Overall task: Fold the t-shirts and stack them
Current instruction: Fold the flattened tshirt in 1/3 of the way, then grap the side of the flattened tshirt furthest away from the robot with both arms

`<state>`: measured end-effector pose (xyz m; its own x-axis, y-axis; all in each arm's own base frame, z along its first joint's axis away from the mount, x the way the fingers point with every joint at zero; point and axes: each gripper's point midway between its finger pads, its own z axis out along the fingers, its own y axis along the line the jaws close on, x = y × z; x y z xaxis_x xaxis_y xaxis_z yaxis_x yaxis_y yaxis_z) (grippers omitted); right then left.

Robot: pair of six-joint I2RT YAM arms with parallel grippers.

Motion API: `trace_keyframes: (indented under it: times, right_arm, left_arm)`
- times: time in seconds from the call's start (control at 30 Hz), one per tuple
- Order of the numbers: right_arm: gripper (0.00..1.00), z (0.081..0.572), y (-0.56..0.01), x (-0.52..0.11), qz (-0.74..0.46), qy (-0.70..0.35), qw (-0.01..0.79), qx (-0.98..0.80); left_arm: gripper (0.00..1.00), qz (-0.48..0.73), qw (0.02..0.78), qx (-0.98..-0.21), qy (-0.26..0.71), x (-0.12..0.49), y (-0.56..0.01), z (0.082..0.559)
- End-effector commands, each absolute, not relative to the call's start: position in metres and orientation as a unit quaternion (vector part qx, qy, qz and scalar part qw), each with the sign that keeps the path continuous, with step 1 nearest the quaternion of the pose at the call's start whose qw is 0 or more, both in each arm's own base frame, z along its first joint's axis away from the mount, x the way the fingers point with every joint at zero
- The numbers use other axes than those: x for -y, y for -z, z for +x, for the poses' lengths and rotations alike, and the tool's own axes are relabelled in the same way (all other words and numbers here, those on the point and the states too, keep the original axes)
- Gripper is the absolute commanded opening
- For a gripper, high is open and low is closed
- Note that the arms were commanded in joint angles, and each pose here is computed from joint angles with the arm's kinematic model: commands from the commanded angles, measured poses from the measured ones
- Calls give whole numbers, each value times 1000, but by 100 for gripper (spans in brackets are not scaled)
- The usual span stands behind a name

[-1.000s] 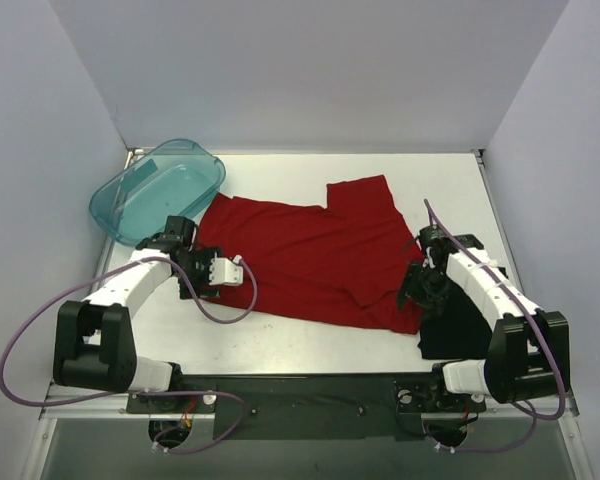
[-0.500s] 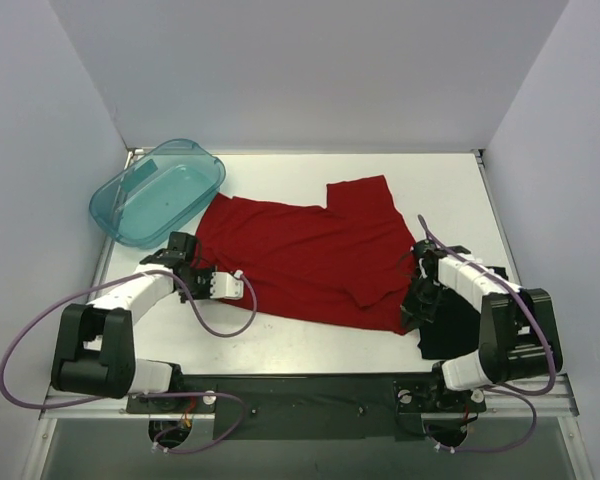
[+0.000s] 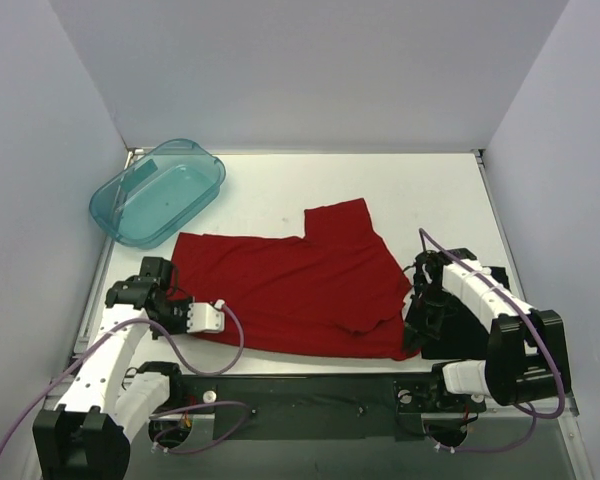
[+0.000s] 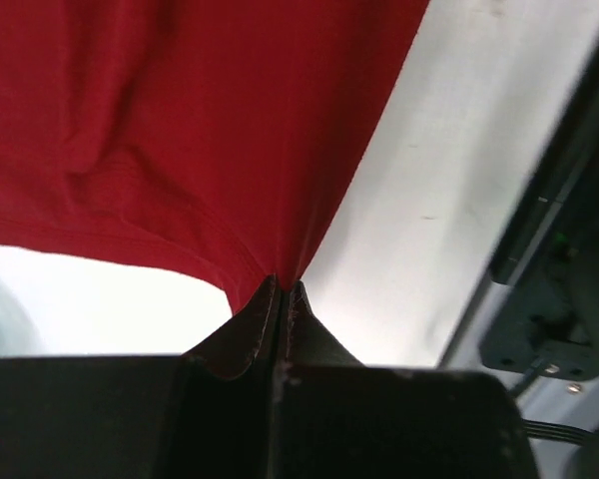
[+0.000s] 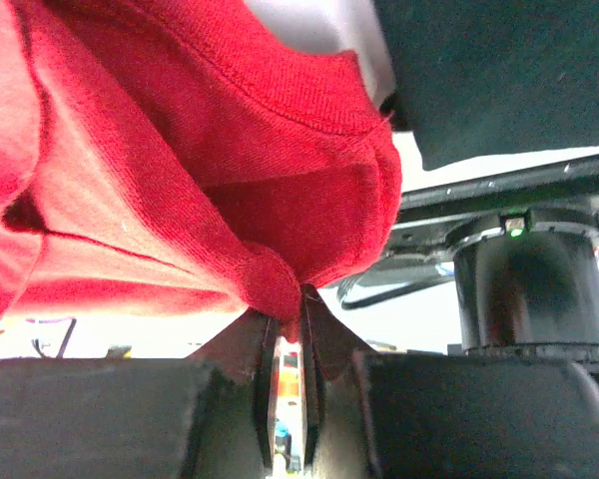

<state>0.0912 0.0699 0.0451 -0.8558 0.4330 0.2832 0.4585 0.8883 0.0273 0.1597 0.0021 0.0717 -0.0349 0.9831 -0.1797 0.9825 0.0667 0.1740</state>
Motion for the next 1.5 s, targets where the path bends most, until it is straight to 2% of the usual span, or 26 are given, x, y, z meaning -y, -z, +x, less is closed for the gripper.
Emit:
trace_keyframes:
  times: [0.0, 0.03, 0.1, 0.13, 0.2, 0.27, 0.33, 0.4, 0.57, 0.6, 0.63, 0.67, 0.7, 0.73, 0.83, 1.0, 1.13, 1.37, 1.43, 1.47]
  right_arm:
    - [0, 48, -64, -72, -212, 33, 226, 950]
    - [0, 46, -64, -73, -209, 33, 234, 949]
    - [0, 45, -62, -71, -202, 24, 235, 951]
    - [10, 45, -63, -70, -202, 22, 234, 951]
    - [34, 48, -64, -67, -203, 15, 223, 953]
    - [41, 54, -68, -65, -205, 11, 202, 957]
    - [43, 67, -78, -65, -201, 16, 169, 965]
    - [43, 95, -94, -65, -189, 25, 114, 975]
    - [46, 220, -160, -78, -118, 73, -78, 987]
    - [47, 238, -159, -78, -112, 66, -83, 988]
    - [48, 271, -178, -82, -93, 78, -131, 984]
    - [48, 290, -169, -85, -86, 75, -122, 986]
    - [48, 320, -188, -89, -72, 86, -167, 980]
    - [48, 339, -171, -92, -67, 78, -150, 983]
    - [48, 414, -158, -100, -64, 77, -171, 980]
    - [48, 496, -124, -110, -93, 103, -189, 972]
    - [49, 528, -75, -105, -130, 106, -182, 969]
    - [46, 505, -17, -154, -113, 188, -98, 971]
    - [40, 499, -9, -163, -115, 205, -84, 968]
    - [29, 497, -7, -167, -116, 215, -77, 967]
  left_arm:
    - [0, 699, 69, -711, 8, -16, -68, 125]
    - [1, 704, 78, -706, 12, -12, -69, 125]
    - [25, 698, 95, -709, 22, -6, -75, 125]
    - [44, 692, 102, -714, 21, -4, -80, 127]
    - [59, 691, 97, -716, 19, -6, -85, 127]
    - [64, 693, 81, -716, 12, -12, -90, 127]
    - [64, 672, 86, -736, -8, -16, -97, 138]
    - [63, 628, 124, -768, -21, -14, -108, 166]
    - [56, 439, 215, -872, 2, 3, -125, 265]
    - [55, 407, 242, -881, 1, 6, -134, 281]
    - [56, 404, 272, -874, -8, 8, -139, 300]
    - [55, 403, 289, -868, -5, 11, -144, 309]
    - [56, 406, 312, -859, -11, 13, -149, 322]
    - [56, 422, 323, -847, -6, 17, -151, 328]
    - [59, 464, 334, -821, -12, 20, -150, 346]
    - [59, 501, 310, -808, -22, 15, -139, 365]
    - [60, 536, 298, -789, -8, 20, -133, 370]
    - [61, 590, 268, -761, 29, 30, -116, 373]
    - [60, 614, 241, -751, 30, 29, -101, 375]
    - [60, 626, 225, -746, 26, 28, -98, 373]
